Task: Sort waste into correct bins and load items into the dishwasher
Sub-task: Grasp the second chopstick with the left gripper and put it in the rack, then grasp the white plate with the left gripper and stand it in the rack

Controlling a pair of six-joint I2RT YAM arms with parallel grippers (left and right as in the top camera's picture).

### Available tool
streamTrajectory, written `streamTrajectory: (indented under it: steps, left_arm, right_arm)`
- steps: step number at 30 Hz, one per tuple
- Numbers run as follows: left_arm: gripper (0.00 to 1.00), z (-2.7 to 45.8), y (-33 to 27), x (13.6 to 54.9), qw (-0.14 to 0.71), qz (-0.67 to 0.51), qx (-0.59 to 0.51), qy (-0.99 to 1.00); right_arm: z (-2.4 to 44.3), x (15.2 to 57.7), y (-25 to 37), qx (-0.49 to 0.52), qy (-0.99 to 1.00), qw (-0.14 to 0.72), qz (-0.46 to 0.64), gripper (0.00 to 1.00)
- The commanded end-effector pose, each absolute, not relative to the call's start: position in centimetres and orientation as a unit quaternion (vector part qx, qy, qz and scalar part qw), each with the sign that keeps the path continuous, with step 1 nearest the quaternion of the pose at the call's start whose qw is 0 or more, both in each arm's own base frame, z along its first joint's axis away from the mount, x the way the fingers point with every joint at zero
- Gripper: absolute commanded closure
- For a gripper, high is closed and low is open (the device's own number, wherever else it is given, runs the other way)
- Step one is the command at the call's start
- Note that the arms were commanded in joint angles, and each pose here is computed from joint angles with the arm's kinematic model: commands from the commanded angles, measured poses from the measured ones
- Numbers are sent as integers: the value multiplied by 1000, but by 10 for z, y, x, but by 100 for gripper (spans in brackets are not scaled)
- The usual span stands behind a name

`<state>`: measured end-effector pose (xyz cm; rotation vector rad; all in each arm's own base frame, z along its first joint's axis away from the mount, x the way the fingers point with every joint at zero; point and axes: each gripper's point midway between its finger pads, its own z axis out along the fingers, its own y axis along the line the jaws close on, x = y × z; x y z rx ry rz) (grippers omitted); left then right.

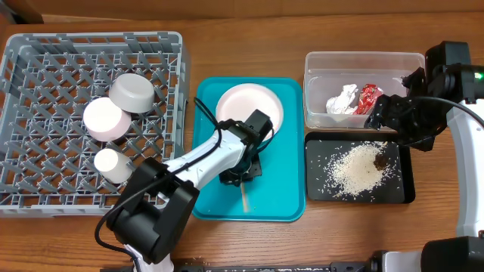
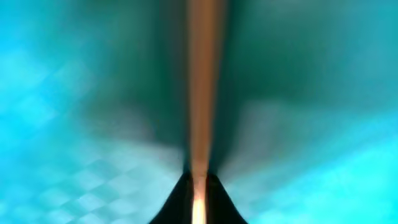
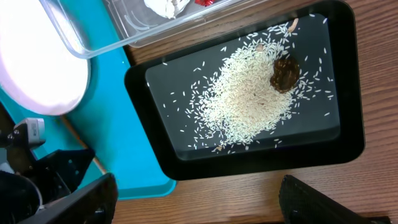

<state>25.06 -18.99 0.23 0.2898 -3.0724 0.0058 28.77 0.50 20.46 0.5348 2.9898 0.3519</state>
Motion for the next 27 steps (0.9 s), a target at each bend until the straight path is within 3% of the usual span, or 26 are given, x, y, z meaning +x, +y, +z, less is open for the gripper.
streamTrajectory:
  steps: [1, 8, 13, 17, 27]
  left_arm:
    - [96, 2, -166, 253, 37, -19, 131, -990]
    - [96, 49, -134, 281, -15, 18, 157, -987]
    - [96, 113, -110, 316, -105, 37, 98, -989]
    - [96, 163, -60, 344, -194, -26, 78, -978]
    - [93, 151, 7, 371, -196, -102, 51, -974]
  right_arm:
    - [213, 291, 5, 169, 977, 59, 115, 15]
    - [213, 291, 5, 169, 977, 60, 115, 15]
    - [213, 291, 5, 169, 977, 59, 115, 15]
    - [213, 291, 5, 169, 977, 59, 115, 15]
    - [213, 291, 5, 169, 977, 59, 115, 15]
